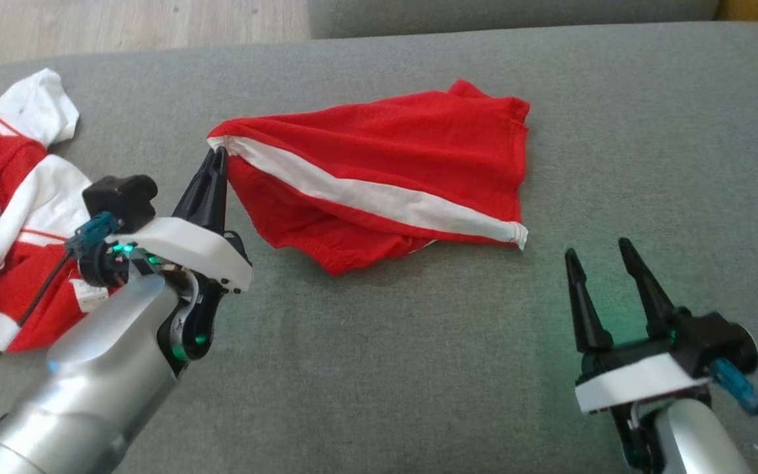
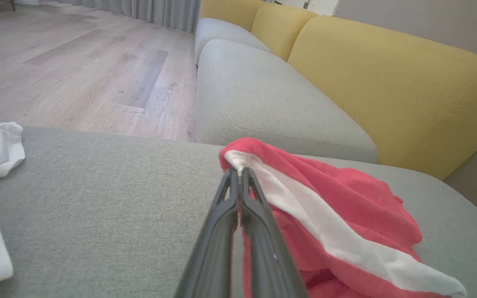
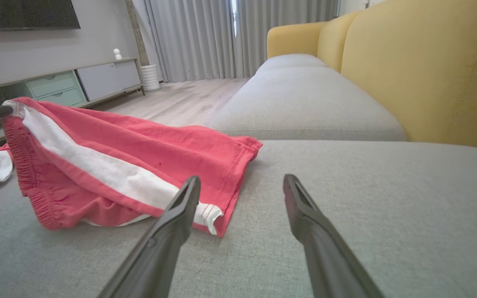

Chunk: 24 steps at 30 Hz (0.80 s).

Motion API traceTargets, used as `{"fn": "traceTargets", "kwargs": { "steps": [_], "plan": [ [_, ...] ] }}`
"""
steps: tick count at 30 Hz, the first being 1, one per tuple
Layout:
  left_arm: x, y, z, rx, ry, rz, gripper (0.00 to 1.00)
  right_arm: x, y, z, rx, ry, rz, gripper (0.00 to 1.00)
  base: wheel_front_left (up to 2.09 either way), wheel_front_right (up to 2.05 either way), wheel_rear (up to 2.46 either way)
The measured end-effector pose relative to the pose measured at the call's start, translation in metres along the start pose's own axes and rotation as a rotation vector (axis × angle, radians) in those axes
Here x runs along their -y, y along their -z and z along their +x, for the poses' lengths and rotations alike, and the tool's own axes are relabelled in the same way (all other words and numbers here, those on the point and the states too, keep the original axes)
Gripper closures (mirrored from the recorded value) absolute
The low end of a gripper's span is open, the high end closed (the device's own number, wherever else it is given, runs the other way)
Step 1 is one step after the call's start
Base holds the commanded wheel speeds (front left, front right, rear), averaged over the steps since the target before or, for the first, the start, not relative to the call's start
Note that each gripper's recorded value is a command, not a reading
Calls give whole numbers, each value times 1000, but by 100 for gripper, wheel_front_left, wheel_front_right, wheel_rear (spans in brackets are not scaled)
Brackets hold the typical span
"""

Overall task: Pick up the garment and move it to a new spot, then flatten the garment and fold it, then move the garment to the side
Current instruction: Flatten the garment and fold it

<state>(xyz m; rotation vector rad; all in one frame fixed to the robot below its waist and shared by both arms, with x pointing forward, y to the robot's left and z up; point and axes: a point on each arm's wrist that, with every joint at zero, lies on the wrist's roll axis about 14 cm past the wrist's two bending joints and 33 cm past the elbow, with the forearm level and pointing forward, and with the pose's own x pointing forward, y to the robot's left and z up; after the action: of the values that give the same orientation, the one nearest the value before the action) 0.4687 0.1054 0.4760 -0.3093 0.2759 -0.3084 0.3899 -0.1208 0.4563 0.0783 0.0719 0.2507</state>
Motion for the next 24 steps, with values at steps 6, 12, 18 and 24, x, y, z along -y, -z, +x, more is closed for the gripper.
{"fn": "traceTargets", "kwargs": {
  "steps": [6, 12, 18, 24],
  "plan": [
    [-10, 0, 1, -1, -19, 4, 100, -12, 30, 15, -99, -78, 1, 0, 0, 0, 0],
    [-13, -4, 6, 9, -26, 0, 100, -22, 48, 34, -161, -134, -14, 0, 0, 0, 0],
    [-18, -2, 9, 7, -40, -9, 100, -33, 62, 51, -202, -189, -32, 0, 0, 0, 0],
    [-21, -2, 13, 8, -45, -14, 100, -41, 77, 59, -249, -226, -43, 33, 0, 0, 0]
  ]
}}
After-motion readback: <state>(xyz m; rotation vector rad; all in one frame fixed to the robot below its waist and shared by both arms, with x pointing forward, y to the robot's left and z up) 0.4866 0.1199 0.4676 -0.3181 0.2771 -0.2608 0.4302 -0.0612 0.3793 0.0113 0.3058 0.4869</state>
